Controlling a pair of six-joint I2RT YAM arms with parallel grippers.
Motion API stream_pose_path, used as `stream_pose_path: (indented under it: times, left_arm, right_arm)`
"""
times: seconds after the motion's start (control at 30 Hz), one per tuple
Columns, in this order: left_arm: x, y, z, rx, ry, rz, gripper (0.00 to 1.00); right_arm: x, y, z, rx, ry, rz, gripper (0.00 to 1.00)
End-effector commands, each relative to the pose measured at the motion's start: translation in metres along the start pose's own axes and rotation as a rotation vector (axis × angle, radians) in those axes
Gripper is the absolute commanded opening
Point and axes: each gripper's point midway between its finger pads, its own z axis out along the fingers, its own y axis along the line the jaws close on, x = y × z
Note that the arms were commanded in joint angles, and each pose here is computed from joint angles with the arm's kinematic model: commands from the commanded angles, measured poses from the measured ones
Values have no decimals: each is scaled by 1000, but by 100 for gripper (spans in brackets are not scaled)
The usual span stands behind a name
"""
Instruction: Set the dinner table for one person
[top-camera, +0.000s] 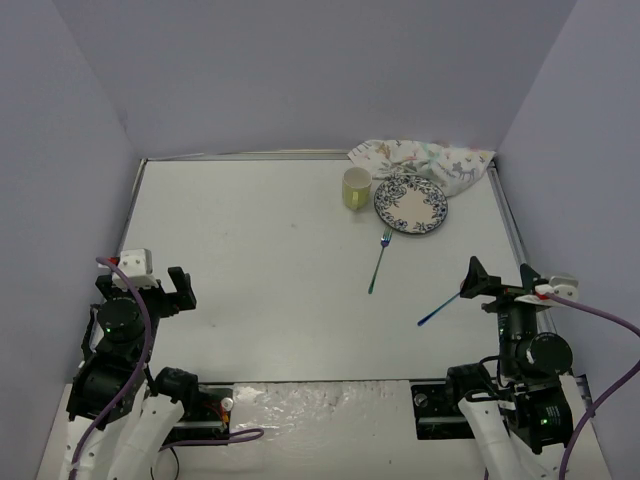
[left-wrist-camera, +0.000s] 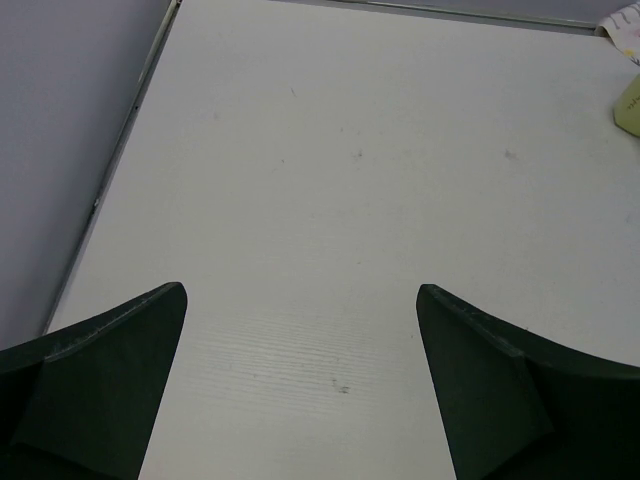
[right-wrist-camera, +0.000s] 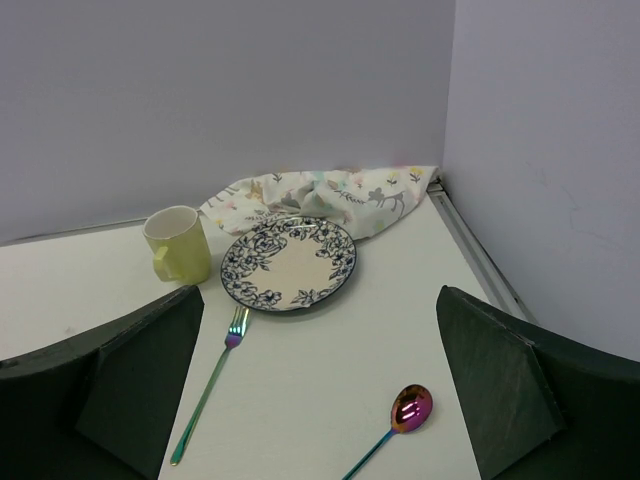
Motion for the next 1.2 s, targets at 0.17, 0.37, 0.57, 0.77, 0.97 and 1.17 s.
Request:
stream_pose_path:
  times: [0.17, 0.37, 0.57, 0.77, 0.97, 1.17]
  left_arm:
    - [-12, -12, 16, -2, 44, -73, 97]
    - [-16, -31, 43, 21, 164, -68, 97]
    - [-34, -52, 73, 68, 175, -79, 97]
    - [-32, -55, 88, 61, 180, -63, 97]
    - [-11, -47, 92, 30, 223, -70, 97]
    - [1, -38, 94, -14, 267, -58, 97]
  right_arm:
    - [-11, 19, 34, -39, 57, 11, 100]
    - [9, 35, 99, 29, 243, 83, 100]
    - [56, 50, 196, 156, 437, 138, 100]
    - [99, 45, 287, 164, 517, 72, 100]
    - [140, 33, 362, 84, 544, -13, 100]
    - [198, 27, 419, 34, 548, -103, 100]
